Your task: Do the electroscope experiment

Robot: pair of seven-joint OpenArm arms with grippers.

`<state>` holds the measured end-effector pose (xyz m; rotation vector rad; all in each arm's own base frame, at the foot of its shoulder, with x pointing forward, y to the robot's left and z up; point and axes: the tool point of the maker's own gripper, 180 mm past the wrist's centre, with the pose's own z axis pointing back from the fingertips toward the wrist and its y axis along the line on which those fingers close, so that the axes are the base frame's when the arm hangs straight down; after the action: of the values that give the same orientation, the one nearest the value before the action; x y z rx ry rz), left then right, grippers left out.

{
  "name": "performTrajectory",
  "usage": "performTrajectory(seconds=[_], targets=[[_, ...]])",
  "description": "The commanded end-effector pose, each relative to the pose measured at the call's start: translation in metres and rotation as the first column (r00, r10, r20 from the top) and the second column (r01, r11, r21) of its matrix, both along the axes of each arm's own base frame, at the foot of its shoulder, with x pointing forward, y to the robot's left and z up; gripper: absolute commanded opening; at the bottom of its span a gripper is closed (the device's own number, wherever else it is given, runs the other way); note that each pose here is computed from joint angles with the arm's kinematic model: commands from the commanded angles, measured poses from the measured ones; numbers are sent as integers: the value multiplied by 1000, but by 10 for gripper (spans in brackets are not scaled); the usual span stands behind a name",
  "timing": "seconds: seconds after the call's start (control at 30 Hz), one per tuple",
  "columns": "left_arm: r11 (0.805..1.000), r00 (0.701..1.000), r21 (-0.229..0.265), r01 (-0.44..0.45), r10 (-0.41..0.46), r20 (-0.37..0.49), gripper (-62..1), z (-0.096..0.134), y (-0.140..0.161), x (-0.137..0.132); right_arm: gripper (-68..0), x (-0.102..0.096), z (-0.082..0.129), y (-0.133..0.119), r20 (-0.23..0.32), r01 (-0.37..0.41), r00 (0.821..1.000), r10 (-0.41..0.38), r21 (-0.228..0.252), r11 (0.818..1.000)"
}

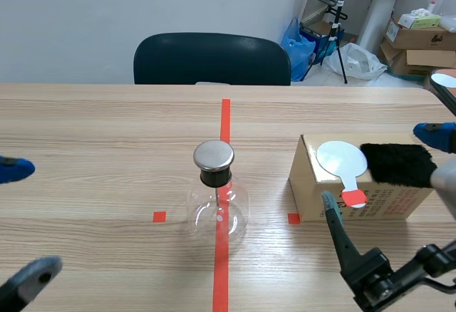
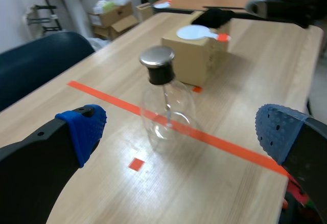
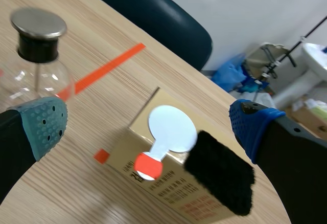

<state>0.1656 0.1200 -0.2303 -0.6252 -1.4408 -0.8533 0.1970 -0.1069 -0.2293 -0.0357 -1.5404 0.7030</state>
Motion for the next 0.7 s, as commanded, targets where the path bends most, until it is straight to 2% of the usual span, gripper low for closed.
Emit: performTrajectory(seconds=[0.0, 0.13, 0.27, 0.43, 0.67], targets=[[1000, 1000, -16, -22, 22, 5, 14, 9, -9, 1, 4, 5, 9, 0, 31, -18, 999, 17, 23, 1000], [993, 993, 16, -121, 121, 12, 14, 18, -22, 7, 4, 9, 13, 2, -3, -66, 998, 67, 97, 993], [982, 982, 22, -189, 189, -1, 14, 28, -35, 5, 4, 16, 20, 3, -11, -106, 994, 109, 155, 982], [965, 967, 65, -254, 255, -6, 14, 35, -42, 11, 4, 24, 22, 9, -39, -150, 986, 159, 184, 971], [957, 957, 40, -289, 288, 11, 14, 46, -43, 15, 4, 28, 26, 11, -36, -158, 985, 168, 200, 967]])
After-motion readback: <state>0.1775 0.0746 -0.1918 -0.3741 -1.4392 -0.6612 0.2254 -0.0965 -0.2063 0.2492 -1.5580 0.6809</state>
